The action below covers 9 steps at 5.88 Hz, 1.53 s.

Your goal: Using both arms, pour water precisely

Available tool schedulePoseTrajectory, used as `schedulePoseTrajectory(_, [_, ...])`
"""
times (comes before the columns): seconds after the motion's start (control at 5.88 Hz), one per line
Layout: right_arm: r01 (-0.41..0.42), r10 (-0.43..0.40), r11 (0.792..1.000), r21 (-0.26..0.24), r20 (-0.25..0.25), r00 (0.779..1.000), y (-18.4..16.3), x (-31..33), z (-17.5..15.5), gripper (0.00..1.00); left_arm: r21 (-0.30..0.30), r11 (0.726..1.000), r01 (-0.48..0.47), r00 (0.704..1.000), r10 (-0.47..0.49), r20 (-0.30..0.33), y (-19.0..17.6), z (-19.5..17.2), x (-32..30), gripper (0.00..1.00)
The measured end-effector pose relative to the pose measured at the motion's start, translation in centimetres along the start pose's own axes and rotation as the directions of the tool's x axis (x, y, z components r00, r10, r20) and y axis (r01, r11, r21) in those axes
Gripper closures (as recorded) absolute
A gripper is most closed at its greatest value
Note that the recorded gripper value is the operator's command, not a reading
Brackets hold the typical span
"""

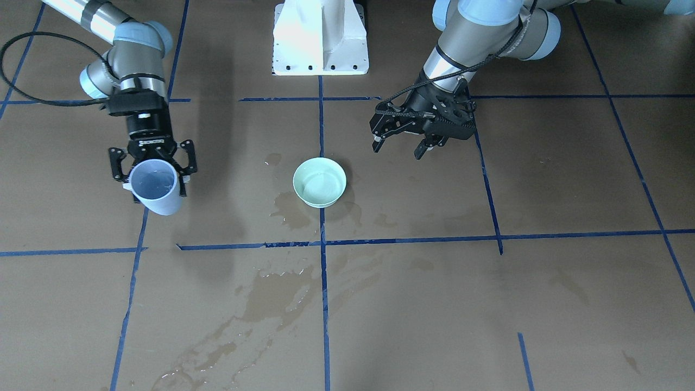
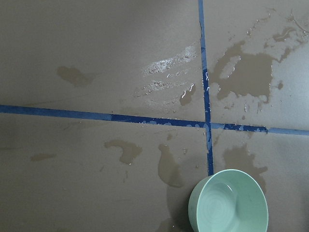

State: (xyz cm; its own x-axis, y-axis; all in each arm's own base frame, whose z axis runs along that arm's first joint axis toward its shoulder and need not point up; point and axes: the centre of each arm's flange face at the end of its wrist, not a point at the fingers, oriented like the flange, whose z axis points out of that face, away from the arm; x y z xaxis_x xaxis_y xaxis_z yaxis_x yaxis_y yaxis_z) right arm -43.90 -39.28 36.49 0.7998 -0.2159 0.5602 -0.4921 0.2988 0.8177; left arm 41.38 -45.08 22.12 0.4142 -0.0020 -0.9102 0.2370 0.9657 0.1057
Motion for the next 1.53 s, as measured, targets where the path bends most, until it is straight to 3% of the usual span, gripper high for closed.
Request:
schedulePoseTrajectory(0.34, [0.039, -0.037, 0.999, -0.031, 0.051, 0.998, -1.7, -8.3, -0.4, 0.89, 0.001, 1.0, 0.001, 1.0, -0.001, 0.002, -0.1, 0.0, -0.1, 0.0])
schedulePoseTrajectory(0.85, [0.213, -0.209, 0.976, -0.051, 0.061, 0.976, -1.7, -11.2, -0.6, 0.91, 0.001, 1.0, 0.002, 1.0, -0.002, 0.002, -0.1, 0.0, -0.2, 0.0])
schedulePoseTrajectory(1.19, [0.379, -0.376, 0.923, -0.064, 0.053, 0.925, -2.5, -13.6, -0.3, 0.91, 0.001, 1.0, 0.002, 1.0, -0.002, 0.001, -0.1, -0.1, -0.1, 0.0])
schedulePoseTrajectory(1.53, [0.537, -0.537, 0.842, -0.059, 0.015, 0.843, -2.3, -15.4, -0.2, 0.92, 0.001, 1.0, 0.001, 1.0, -0.001, 0.002, -0.1, 0.0, -0.1, 0.0])
